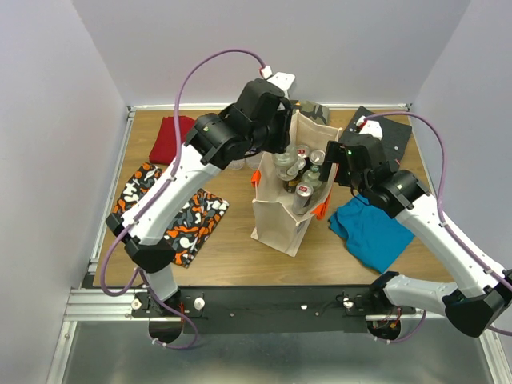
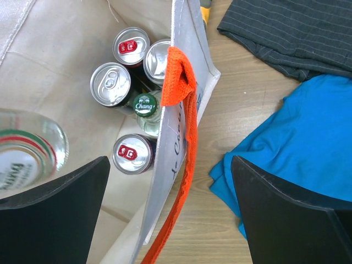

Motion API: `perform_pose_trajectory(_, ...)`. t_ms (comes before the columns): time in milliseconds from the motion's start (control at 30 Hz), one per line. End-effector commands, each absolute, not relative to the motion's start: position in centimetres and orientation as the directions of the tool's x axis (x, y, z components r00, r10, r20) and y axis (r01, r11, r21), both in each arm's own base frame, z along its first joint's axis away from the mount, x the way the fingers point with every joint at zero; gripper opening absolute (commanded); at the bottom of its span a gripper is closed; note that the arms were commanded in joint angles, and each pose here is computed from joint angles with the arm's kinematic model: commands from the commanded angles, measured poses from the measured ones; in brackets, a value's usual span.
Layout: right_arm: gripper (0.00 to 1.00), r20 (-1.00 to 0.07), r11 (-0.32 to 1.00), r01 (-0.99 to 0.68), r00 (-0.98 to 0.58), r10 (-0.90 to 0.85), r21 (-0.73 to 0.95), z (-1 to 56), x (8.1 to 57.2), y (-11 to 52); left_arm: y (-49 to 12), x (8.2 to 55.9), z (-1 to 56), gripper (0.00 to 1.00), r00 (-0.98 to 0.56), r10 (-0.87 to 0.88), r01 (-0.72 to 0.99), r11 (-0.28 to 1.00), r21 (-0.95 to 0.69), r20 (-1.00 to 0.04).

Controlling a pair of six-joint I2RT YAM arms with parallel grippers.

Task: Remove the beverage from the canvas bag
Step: Take out the drink from the canvas bag.

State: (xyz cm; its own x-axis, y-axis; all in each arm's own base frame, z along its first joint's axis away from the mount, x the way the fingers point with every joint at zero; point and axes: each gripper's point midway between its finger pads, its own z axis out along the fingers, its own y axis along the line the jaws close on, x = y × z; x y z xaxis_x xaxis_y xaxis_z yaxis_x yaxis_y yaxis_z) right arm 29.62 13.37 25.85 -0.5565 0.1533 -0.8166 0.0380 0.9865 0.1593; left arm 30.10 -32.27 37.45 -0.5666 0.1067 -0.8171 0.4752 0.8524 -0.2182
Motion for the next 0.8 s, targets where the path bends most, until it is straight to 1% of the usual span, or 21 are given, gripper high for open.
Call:
perform_pose_trajectory(0, 1.0, -0.818, 0.985, 0.046, -0.552, 0.164, 0.166, 25.6, 29.7, 13.2, -31.1, 29.7, 46.0, 0.0, -0.406, -0.076, 0.515, 0.804, -0.296, -0.911)
perform_pose_trajectory(133, 1.0, -0.824, 0.986, 0.034, -0.544, 0.155, 0.163, 25.8, 29.9, 13.4, -29.9, 29.9, 47.6, 0.0, -0.378, -0.123, 0.494, 0.811, -0.312, -0.918)
perform_pose_trajectory(267, 1.0, -0.824, 0.986, 0.033, -0.545, 0.155, 0.164, 25.9, 30.0, 13.4, -27.2, 31.1, 48.2, 0.0, -0.345, -0.174, 0.388, 0.868, -0.309, -0.922)
perform_pose_trajectory(400, 1.0, -0.82, 0.983, 0.031, -0.547, 0.169, 0.182, 25.6, 29.8, 13.6, -24.6, 32.0, 49.0, 0.0, -0.309, -0.206, 0.337, 0.889, -0.309, -0.929)
perform_pose_trajectory(667, 1.0, -0.82, 0.983, 0.023, -0.549, 0.164, 0.182, 25.5, 29.8, 13.8, -21.7, 32.8, 51.1, 0.0, -0.228, -0.24, 0.293, 0.908, -0.301, -0.944)
perform_pose_trajectory(767, 1.0, -0.818, 0.983, 0.018, -0.552, 0.16, 0.18, 25.5, 29.9, 13.9, -20.4, 33.0, 51.4, 0.0, -0.201, -0.252, 0.246, 0.923, -0.297, -0.947)
